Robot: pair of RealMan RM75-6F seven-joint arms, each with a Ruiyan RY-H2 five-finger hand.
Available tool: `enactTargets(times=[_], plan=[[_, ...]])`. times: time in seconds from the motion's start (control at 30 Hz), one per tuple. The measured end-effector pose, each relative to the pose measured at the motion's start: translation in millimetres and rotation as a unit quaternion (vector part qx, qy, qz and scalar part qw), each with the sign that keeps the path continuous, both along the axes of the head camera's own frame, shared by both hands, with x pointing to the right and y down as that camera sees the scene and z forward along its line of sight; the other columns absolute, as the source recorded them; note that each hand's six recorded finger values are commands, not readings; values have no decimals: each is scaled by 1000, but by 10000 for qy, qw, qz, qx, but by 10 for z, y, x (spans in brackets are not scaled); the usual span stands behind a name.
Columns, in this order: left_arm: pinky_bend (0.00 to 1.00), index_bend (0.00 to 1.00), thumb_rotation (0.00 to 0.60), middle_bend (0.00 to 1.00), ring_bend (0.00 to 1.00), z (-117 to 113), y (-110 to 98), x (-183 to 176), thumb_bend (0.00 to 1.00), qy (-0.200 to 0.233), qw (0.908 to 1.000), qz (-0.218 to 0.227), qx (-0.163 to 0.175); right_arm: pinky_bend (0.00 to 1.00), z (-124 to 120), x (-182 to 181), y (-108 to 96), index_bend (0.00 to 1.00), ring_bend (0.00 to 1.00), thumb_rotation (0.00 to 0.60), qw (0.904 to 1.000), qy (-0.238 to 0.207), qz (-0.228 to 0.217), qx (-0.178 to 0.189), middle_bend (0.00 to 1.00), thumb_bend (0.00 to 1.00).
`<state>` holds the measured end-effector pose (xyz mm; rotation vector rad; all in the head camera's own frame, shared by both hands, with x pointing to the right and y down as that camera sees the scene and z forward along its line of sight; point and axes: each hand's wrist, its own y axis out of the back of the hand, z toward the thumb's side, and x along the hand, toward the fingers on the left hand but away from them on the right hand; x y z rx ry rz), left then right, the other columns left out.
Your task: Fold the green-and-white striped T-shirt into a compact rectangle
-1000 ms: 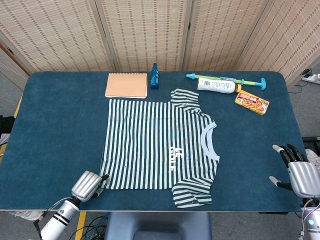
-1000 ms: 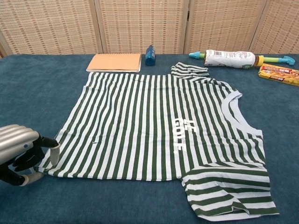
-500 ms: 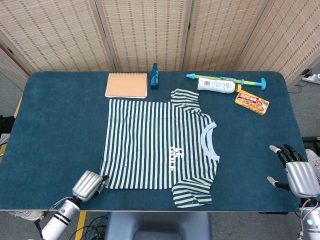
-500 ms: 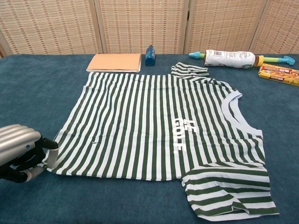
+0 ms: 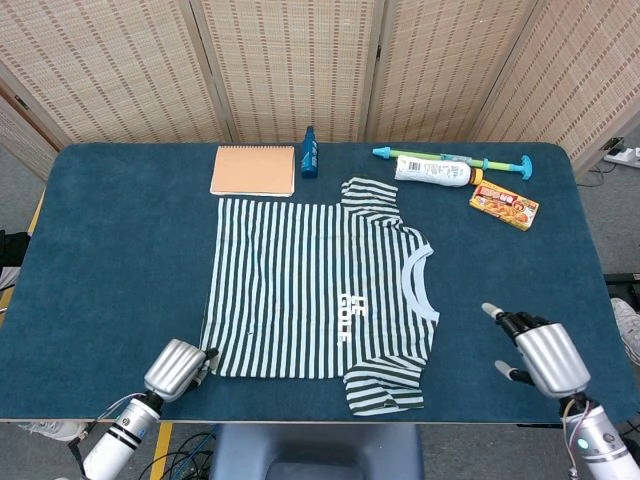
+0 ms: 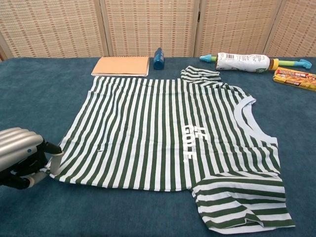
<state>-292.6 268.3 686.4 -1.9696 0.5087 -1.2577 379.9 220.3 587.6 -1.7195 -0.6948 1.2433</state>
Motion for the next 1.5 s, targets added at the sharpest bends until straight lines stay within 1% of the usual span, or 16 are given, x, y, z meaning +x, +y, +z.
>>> enactTargets(times=[0.03, 0.1, 0.2, 0.3, 0.4, 0.57, 0.73, 0.83, 0.97, 1.2, 1.5], plan=[[988, 579, 600, 918, 826, 2, 3, 0, 543, -6, 10000, -1, -7, 999, 39, -47, 15, 247, 829, 600, 10000, -27, -84, -29, 722, 89], [988, 577, 600, 918, 826, 6, 12, 6, 543, -10, 10000, -1, -26, 1000, 135, -158, 50, 284, 886, 600, 9996, -103, -259, -86, 791, 89], [988, 576, 600, 918, 826, 4, 13, 13, 543, -3, 10000, -8, -29, 1000, 282, -309, 99, 327, 936, 600, 9985, -196, -481, -179, 851, 90], [988, 575, 600, 918, 826, 4, 3, 10, 543, -11, 10000, -23, -25, 1000, 452, -467, 146, 351, 960, 600, 9967, -273, -699, -311, 876, 90], [988, 574, 600, 918, 826, 5, -8, 2, 543, -21, 10000, -47, -22, 1000, 614, -605, 176, 370, 971, 600, 9945, -322, -890, -445, 890, 90], [988, 573, 600, 918, 826, 10, -18, -15, 543, -37, 10000, -84, -37, 1000, 796, -788, 214, 394, 978, 600, 9912, -415, -1100, -610, 902, 90], [988, 573, 600, 918, 826, 16, -24, -24, 543, -40, 9999, -105, -38, 1000, 899, -919, 275, 406, 979, 600, 9884, -507, -1223, -741, 904, 90], [988, 573, 600, 918, 826, 18, -28, -24, 543, -36, 9999, -110, -36, 1000, 944, -992, 307, 422, 979, 600, 9872, -573, -1269, -780, 905, 106], [988, 573, 600, 918, 826, 17, -37, -28, 543, -22, 9999, -130, -25, 1000, 1008, -1055, 323, 455, 985, 600, 9865, -617, -1301, -783, 911, 163], [988, 575, 600, 918, 826, 15, -43, -42, 543, -11, 9999, -159, -17, 1000, 1061, -1109, 297, 530, 997, 600, 9869, -679, -1301, -676, 928, 274], [988, 577, 600, 918, 826, 4, -41, -56, 542, 6, 9999, -172, -13, 1000, 1090, -1090, 299, 620, 1000, 600, 9878, -704, -1241, -623, 941, 365]])
